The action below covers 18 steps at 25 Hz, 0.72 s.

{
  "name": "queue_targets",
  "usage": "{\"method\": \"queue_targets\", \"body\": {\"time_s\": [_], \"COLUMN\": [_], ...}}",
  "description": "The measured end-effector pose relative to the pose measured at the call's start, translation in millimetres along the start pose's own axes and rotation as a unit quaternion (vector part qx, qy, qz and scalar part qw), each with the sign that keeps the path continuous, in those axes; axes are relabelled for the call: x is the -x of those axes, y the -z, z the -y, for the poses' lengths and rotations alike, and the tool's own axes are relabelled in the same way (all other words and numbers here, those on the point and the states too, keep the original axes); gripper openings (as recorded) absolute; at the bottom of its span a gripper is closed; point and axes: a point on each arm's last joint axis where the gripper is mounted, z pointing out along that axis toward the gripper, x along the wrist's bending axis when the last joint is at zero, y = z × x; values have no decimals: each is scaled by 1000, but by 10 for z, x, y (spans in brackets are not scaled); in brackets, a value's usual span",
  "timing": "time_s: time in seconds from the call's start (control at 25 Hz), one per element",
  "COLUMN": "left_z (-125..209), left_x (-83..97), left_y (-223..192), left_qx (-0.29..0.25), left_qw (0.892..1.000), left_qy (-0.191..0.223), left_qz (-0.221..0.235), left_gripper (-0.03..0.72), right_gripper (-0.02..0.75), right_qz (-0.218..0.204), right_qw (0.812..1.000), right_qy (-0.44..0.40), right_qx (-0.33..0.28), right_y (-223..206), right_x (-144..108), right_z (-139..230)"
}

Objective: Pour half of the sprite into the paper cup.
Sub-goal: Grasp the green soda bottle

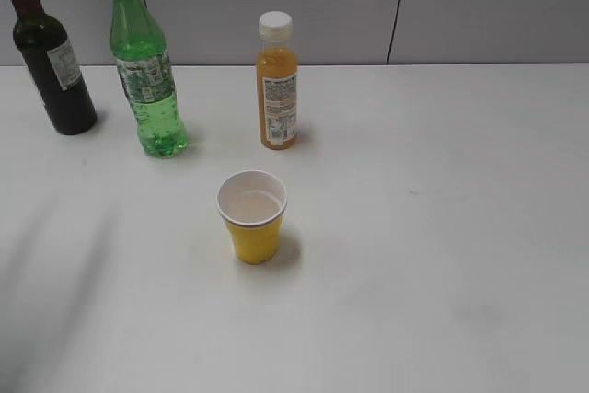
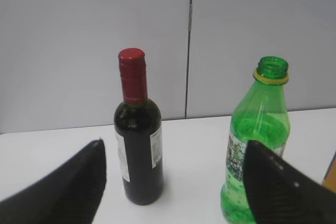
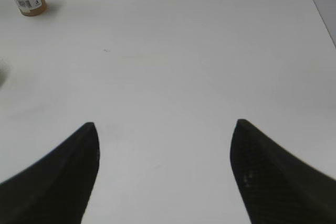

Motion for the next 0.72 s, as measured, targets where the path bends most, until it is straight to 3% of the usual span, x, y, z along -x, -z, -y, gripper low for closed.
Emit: {"method": "queue_targets", "body": {"time_s": [0.2,0.44,0.72], "left_z": [70,242,434], "left_x": [60,143,169], "left_y": [-196,-389,-578], "left_qx": [26,12,3], "left_qw": [1000,999,999], "left_qy": [-7,-32,-22], "left_qz": [10,31,39], "left_gripper": [606,600,592], "right_gripper": [583,583,583], "right_qz": [0,0,0], "right_qw": [1000,1000,1000], "right_qy": [0,0,0], "right_qx": [0,0,0], "right_y": [0,0,0], "right_x": [0,0,0], "right_z": [0,0,0]}}
